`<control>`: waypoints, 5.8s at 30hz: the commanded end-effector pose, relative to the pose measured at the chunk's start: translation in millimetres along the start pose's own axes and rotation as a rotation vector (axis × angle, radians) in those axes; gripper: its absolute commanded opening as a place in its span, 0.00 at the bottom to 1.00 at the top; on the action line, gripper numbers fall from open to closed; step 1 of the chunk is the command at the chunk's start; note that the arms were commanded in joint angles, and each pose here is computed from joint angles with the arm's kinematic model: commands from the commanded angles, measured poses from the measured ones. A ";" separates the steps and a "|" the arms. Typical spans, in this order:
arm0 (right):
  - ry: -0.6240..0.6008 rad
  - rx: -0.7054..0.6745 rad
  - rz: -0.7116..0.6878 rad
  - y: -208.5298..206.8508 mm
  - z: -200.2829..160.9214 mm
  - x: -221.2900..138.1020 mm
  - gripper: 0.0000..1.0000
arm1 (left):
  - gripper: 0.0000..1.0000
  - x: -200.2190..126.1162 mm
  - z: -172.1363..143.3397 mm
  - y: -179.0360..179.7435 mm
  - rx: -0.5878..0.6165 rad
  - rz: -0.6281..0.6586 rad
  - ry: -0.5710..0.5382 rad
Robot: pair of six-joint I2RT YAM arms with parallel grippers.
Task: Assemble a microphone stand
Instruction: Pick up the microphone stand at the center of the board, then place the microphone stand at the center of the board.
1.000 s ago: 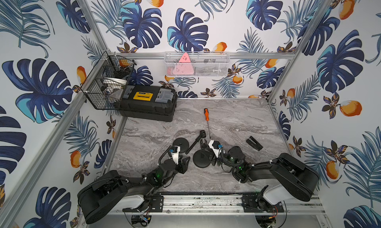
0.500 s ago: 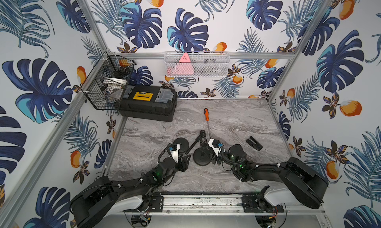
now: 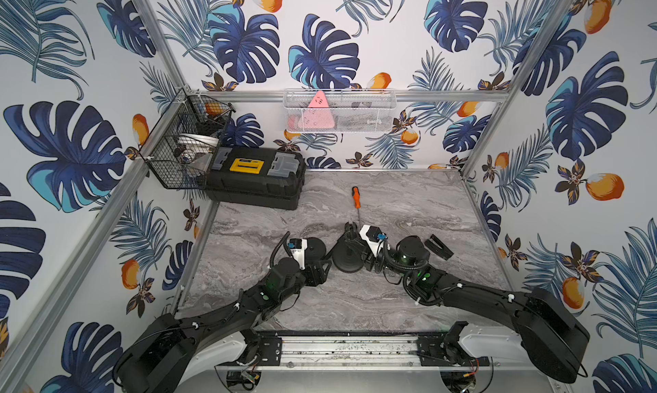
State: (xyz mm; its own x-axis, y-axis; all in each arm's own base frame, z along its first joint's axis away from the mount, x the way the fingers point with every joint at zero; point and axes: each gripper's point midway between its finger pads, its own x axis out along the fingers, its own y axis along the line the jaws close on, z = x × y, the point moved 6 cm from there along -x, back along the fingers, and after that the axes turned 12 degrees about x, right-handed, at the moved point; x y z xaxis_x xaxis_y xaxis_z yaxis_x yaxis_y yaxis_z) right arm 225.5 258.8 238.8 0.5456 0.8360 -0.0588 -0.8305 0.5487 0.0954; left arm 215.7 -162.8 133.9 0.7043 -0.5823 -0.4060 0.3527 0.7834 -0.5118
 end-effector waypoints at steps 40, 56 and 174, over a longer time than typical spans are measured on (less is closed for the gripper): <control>-0.113 0.113 0.118 16.5 69.5 0.4 0.00 | 0.49 9.2 36.0 -40.3 -0.359 -0.485 -0.040; -0.089 0.110 0.055 10.5 65.6 -4.6 0.70 | 0.10 4.7 42.8 -38.8 -0.409 -0.505 -0.102; -0.082 0.934 -1.005 -162.4 -13.2 -201.1 1.00 | 0.00 193.3 -4.5 -76.4 -0.357 -0.396 0.217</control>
State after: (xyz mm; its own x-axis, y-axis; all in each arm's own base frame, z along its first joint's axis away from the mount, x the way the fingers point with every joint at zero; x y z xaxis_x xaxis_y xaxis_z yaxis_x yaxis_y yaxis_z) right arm 252.0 7.1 221.5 0.8976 0.0960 -0.4302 0.2489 0.6951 0.6745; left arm 316.0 -331.2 80.2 0.3815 -0.8661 -0.3229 0.2797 0.4411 -0.8527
